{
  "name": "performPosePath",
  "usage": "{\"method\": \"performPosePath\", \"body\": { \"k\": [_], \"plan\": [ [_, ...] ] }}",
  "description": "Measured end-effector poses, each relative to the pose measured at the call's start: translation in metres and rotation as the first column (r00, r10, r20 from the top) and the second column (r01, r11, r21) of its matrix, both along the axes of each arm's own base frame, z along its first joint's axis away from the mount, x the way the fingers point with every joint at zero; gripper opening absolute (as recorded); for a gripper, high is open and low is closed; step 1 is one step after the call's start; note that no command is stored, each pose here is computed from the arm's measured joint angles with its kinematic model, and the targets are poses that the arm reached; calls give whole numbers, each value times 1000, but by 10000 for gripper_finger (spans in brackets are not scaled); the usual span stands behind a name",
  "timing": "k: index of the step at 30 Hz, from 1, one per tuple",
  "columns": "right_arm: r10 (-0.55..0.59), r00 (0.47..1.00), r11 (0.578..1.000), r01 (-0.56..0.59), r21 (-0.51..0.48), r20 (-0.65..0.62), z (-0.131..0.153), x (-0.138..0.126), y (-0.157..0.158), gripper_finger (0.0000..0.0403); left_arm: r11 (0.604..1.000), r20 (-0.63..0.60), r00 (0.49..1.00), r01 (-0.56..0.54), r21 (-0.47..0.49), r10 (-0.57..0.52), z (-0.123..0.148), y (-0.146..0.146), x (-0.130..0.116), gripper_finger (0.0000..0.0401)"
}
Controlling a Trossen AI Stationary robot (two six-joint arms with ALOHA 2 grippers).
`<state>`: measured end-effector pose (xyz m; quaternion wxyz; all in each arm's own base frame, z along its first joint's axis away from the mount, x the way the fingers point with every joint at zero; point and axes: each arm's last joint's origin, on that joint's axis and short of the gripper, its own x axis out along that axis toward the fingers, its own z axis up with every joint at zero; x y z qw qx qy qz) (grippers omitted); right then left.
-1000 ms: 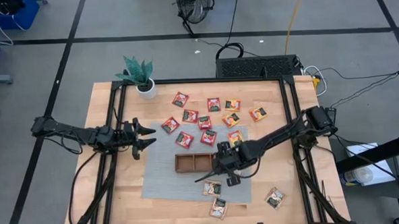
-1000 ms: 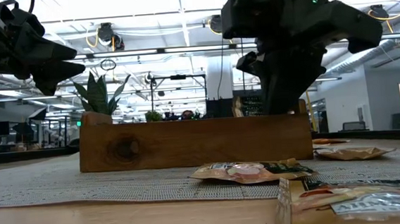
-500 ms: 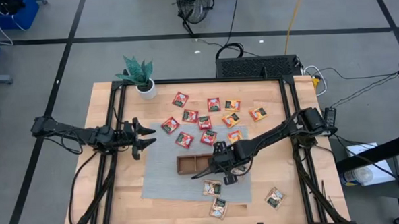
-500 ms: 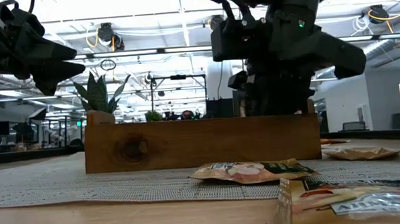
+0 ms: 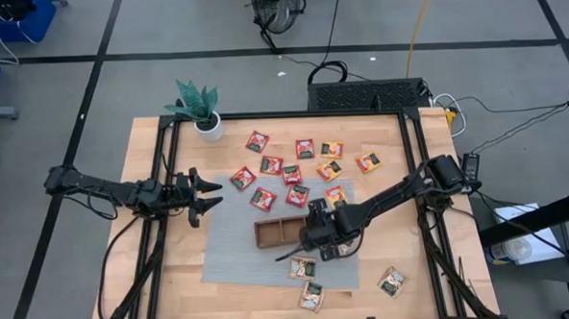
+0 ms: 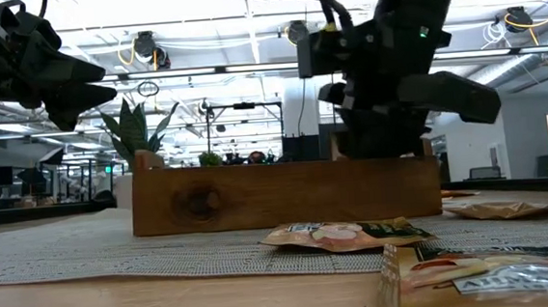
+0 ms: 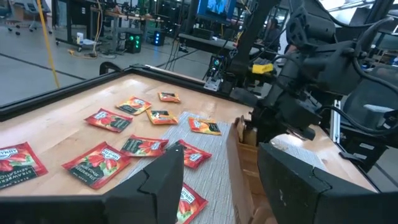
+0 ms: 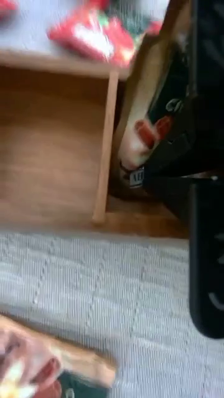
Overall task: Pick & Place Tea
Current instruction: Put the brown tea bag into the right compartment of the wood organizer
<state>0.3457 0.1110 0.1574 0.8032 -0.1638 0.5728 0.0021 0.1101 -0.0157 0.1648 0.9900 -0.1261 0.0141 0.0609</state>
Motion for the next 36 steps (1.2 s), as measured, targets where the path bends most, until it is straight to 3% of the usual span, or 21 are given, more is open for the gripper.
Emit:
{"method": "performPosePath", "body": {
  "k": [20,27,32,36],
  "plan": [
    [-15,1000,999,16,-41,12,5,-3,2,0,1000,0,1000,0,0,0,0,0,0,205],
    [-13,994,998,20,-64,111,45,-21,10,0,1000,-1,1000,0,0,0,0,0,0,205],
    [-26,975,1000,24,15,220,84,-53,23,0,1000,-1,1000,0,0,0,0,0,0,205],
    [-80,956,989,42,139,281,92,-81,29,6,1000,-1,1000,0,0,0,0,0,0,205]
  ]
}}
